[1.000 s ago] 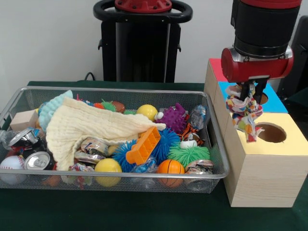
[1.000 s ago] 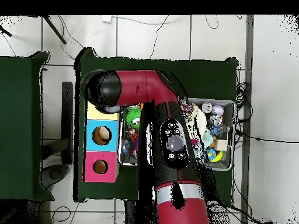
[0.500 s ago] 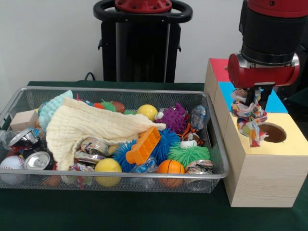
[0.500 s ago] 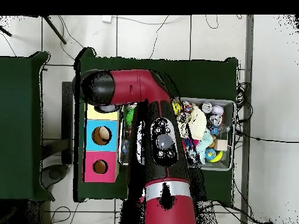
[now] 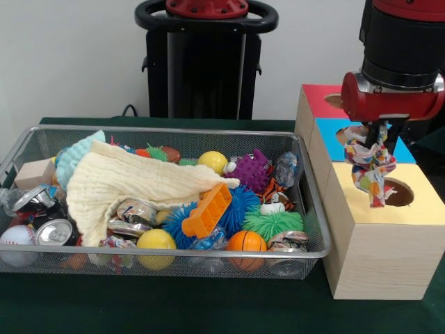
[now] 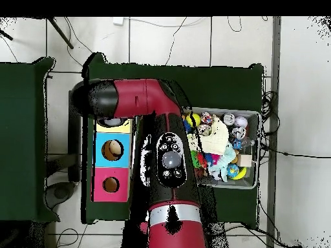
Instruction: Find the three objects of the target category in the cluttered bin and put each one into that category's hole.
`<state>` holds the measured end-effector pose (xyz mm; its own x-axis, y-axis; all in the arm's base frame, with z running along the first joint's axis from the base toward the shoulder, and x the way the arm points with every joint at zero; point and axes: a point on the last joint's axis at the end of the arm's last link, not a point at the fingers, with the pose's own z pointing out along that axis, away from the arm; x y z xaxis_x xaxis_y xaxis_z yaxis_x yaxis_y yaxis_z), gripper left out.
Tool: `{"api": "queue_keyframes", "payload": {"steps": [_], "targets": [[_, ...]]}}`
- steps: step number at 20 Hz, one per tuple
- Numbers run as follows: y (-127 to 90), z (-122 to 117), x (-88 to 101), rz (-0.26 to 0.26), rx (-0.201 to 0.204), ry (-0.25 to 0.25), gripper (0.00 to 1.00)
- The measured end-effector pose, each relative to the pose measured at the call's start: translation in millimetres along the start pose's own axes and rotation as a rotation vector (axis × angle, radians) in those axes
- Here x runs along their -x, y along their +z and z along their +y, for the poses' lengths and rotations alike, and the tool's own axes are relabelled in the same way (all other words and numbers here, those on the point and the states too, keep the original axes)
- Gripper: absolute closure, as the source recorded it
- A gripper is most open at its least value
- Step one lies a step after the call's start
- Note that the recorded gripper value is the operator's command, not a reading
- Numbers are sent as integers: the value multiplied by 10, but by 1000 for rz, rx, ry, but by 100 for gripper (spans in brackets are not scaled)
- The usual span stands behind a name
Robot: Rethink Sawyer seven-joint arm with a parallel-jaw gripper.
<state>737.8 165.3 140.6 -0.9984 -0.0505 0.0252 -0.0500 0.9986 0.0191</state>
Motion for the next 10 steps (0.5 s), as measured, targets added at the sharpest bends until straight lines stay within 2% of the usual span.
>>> {"api": "queue_keyframes", "payload": {"steps": [10], "targets": [[0,-85,-5,-6,-2,24,100]]}}
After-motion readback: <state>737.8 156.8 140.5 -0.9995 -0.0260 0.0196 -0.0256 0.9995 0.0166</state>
